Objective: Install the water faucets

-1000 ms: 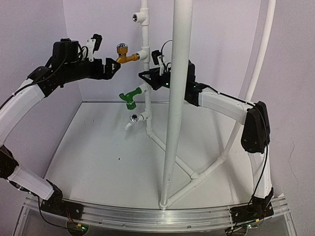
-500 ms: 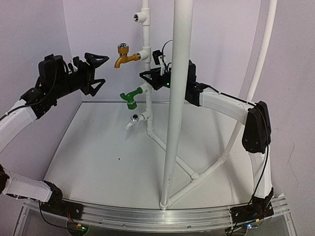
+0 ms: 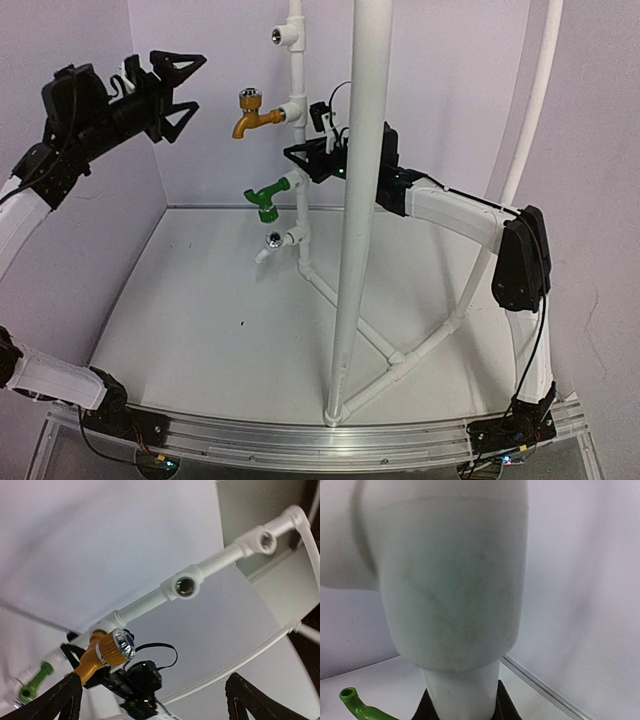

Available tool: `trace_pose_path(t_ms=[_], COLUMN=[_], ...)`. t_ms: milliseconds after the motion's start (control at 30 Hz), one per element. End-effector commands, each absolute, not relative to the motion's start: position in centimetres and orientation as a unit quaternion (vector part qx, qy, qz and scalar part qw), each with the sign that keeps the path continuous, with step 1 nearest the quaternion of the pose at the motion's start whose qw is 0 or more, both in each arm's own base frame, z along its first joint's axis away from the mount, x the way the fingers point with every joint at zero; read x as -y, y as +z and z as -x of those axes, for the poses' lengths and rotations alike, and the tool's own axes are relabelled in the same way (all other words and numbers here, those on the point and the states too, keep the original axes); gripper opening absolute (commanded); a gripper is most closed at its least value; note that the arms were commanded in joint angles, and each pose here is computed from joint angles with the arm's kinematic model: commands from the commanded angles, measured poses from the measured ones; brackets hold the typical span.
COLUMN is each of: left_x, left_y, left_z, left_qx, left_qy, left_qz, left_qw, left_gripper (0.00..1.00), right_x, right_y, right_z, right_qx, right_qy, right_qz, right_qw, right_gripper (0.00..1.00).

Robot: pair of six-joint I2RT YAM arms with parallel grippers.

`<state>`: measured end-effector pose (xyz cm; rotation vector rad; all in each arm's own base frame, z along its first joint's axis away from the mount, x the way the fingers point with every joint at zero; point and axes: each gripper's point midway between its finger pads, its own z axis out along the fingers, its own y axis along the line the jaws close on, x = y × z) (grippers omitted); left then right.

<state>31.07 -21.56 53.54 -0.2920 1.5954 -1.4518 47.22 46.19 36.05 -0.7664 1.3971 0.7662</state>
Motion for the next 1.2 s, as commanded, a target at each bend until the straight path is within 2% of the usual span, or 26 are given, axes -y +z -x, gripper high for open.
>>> trace_pose_path(t_ms=[0, 100, 267, 500, 633, 767, 1000, 1167], left_x=[20.5, 20.7, 22.2, 24.8, 26.1, 27.1, 28.6, 29.3], left_y=[51.8, 50.8, 50.0, 49.8, 49.7, 50.1, 49.6, 48.7], left_z=[-29.4, -30.3, -31.9, -34.0, -34.8, -35.4, -36.3, -36.8], left_qx=[-0.698, -0.689, -0.67, -0.641, -0.624, -0.612, -0.619, -0.629], left_qy=[-0.402, -0.315, -0.212, -0.116, -0.094, -0.097, -0.128, -0.139], left_qz=[-0.081, -0.164, -0.271, -0.363, -0.395, -0.408, -0.408, -0.413], left_qw=[0.587, 0.631, 0.658, 0.667, 0.668, 0.671, 0.658, 0.644], left_gripper=[1.0, 1.0, 1.0, 0.94, 0.91, 0.84, 0.77, 0.68], right_x=[-47.7, -47.7, -47.6, -47.9, -48.0, -48.0, -48.0, -47.9], right_y=[37.5, 37.2, 36.6, 36.0, 36.1, 36.1, 36.3, 36.3], right_z=[-41.8, -41.7, -41.6, -41.2, -41.0, -40.9, -40.7, -40.5], right_qx=[-0.596, -0.606, -0.614, -0.618, -0.617, -0.616, -0.613, -0.61], right_qy=[0.405, 0.415, 0.414, 0.433, 0.437, 0.438, 0.436, 0.438], right_qz=[0.384, 0.375, 0.376, 0.375, 0.377, 0.379, 0.384, 0.388], right_qw=[0.577, 0.566, 0.557, 0.538, 0.535, 0.535, 0.536, 0.535], right_gripper=[0.0, 0.0, 0.0, 0.0, 0.0, 0.0, 0.0, 0.0])
